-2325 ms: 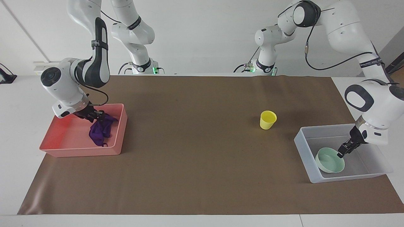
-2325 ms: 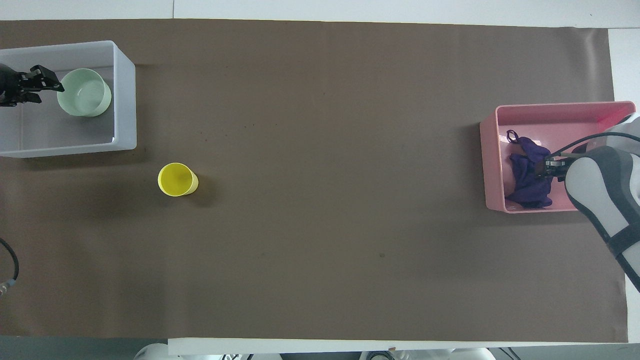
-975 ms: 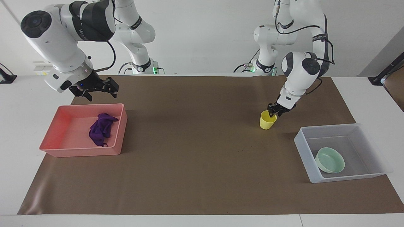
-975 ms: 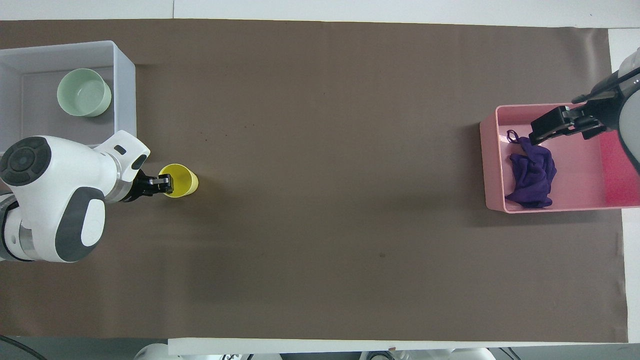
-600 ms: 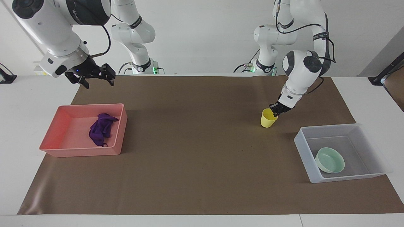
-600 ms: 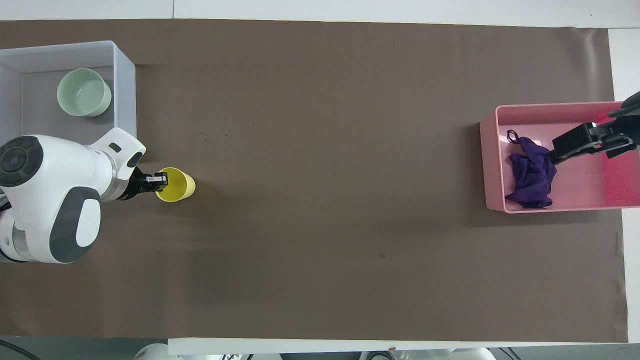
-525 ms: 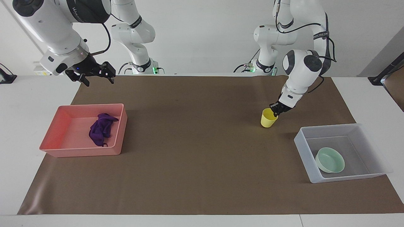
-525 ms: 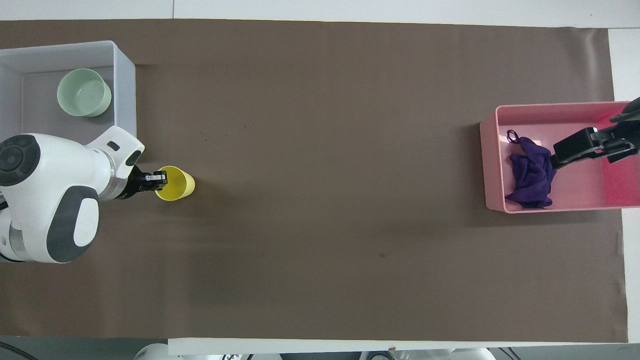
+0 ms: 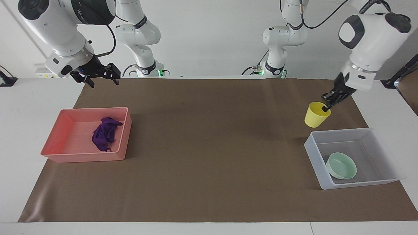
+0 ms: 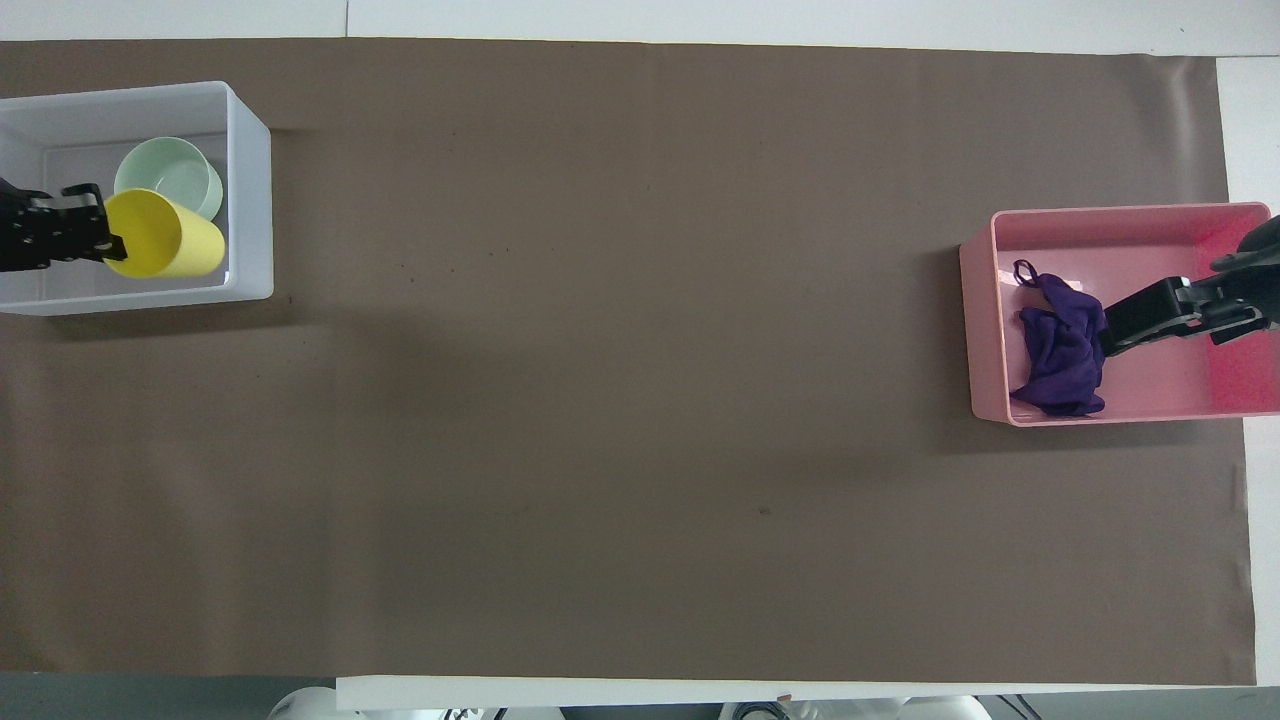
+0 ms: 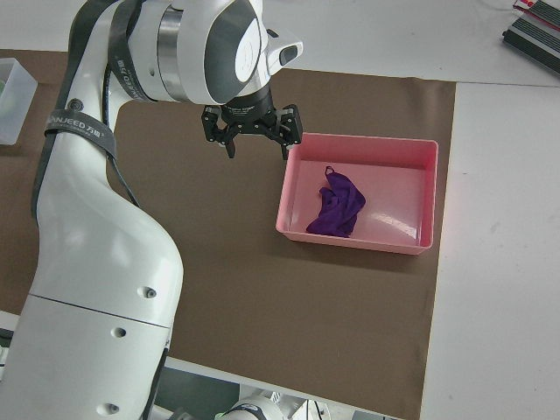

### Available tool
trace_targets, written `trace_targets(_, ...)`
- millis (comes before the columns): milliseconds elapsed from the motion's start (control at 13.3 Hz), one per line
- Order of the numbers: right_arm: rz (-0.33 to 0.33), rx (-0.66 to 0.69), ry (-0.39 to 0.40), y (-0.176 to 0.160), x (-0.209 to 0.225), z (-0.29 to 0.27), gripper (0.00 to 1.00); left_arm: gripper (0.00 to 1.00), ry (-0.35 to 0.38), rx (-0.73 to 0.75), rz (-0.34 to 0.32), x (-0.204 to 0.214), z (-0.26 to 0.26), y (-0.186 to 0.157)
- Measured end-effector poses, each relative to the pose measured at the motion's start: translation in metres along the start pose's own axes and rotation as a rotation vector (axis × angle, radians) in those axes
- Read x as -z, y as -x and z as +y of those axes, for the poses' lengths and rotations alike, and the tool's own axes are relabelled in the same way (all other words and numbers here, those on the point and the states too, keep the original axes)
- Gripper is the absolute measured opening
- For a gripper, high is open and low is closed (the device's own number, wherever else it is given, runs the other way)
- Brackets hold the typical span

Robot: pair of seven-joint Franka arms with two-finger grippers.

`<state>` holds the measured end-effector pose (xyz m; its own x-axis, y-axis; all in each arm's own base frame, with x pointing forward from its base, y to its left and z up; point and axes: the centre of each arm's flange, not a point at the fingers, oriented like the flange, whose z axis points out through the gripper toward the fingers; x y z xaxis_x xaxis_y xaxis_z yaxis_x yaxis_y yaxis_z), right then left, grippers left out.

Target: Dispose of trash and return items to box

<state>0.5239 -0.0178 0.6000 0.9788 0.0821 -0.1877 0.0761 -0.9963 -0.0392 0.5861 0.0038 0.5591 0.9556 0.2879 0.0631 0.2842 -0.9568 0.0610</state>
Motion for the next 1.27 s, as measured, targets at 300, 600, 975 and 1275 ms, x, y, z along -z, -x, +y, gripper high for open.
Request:
trace_targets(300,0.057,-0.014,0.005,-0.006,0.004,0.009,1.0,0.03,-0.021,0.084,0.034,-0.089,-0.048,-0.09)
trace_targets(600,0.054,-0.015,0.004,-0.006,0.003,0.009,1.0,0.03,-0.019,0.088,0.048,-0.162,-0.057,-0.116)
trace_targets(975,0.05,-0.015,0.004,-0.006,0.001,0.009,1.0,0.33,-0.013,0.028,0.058,-0.183,-0.048,-0.12)
trace_targets(1275,0.048,-0.015,0.004,-0.005,0.001,0.009,1.0,0.83,0.004,-0.036,0.091,-0.152,-0.01,-0.114)
